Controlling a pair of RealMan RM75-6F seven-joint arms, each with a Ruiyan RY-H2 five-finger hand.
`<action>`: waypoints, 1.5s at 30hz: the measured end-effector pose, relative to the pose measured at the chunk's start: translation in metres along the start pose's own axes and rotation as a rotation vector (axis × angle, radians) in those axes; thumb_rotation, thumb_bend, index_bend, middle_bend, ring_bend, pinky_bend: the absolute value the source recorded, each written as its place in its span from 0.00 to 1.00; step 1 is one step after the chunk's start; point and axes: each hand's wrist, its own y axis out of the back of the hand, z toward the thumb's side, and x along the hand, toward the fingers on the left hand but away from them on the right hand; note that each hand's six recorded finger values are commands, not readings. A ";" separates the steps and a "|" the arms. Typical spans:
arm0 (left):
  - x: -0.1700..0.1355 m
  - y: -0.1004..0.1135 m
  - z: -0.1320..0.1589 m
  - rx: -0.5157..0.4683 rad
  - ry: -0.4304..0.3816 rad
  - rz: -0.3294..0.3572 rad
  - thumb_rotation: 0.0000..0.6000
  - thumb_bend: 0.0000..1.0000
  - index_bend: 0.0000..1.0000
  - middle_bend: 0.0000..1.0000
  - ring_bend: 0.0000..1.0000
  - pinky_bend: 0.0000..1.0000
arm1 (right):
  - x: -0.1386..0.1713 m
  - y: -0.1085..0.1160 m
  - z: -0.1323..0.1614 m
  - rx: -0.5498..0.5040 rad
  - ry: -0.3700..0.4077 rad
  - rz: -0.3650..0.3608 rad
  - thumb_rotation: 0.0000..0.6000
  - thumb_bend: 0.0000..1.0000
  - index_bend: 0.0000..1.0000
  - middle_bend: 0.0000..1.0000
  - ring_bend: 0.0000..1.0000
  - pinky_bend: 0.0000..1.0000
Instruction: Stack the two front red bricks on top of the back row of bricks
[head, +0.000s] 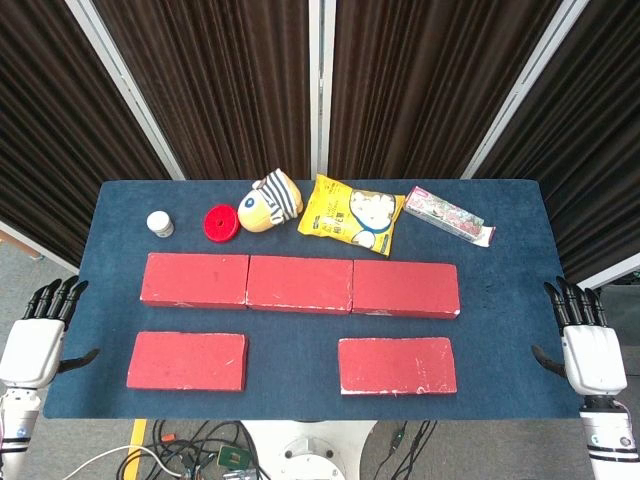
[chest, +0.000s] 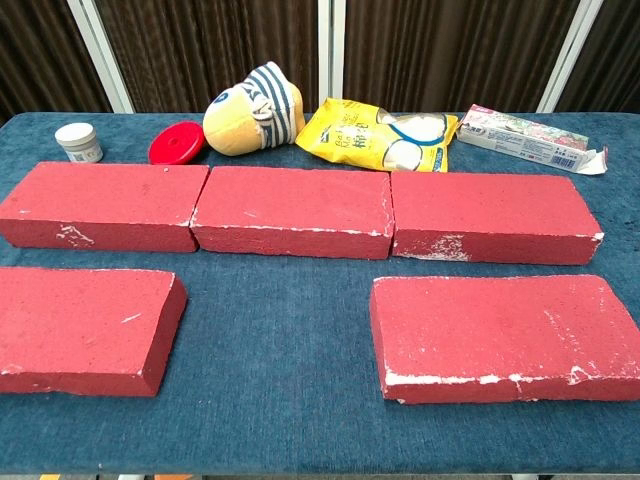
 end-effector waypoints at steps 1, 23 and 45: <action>0.000 0.000 0.000 -0.002 0.000 -0.003 1.00 0.03 0.06 0.05 0.00 0.09 | 0.000 0.000 -0.001 0.001 -0.002 0.002 1.00 0.11 0.00 0.00 0.00 0.00; -0.025 -0.041 0.057 -0.196 -0.162 -0.260 1.00 0.03 0.06 0.04 0.00 0.09 | -0.001 0.001 -0.011 0.000 -0.020 0.002 1.00 0.11 0.00 0.00 0.00 0.00; -0.017 -0.102 0.127 -0.230 -0.280 -0.424 1.00 0.03 0.03 0.00 0.00 0.00 | -0.002 -0.003 -0.017 -0.008 -0.025 0.007 1.00 0.11 0.00 0.00 0.00 0.00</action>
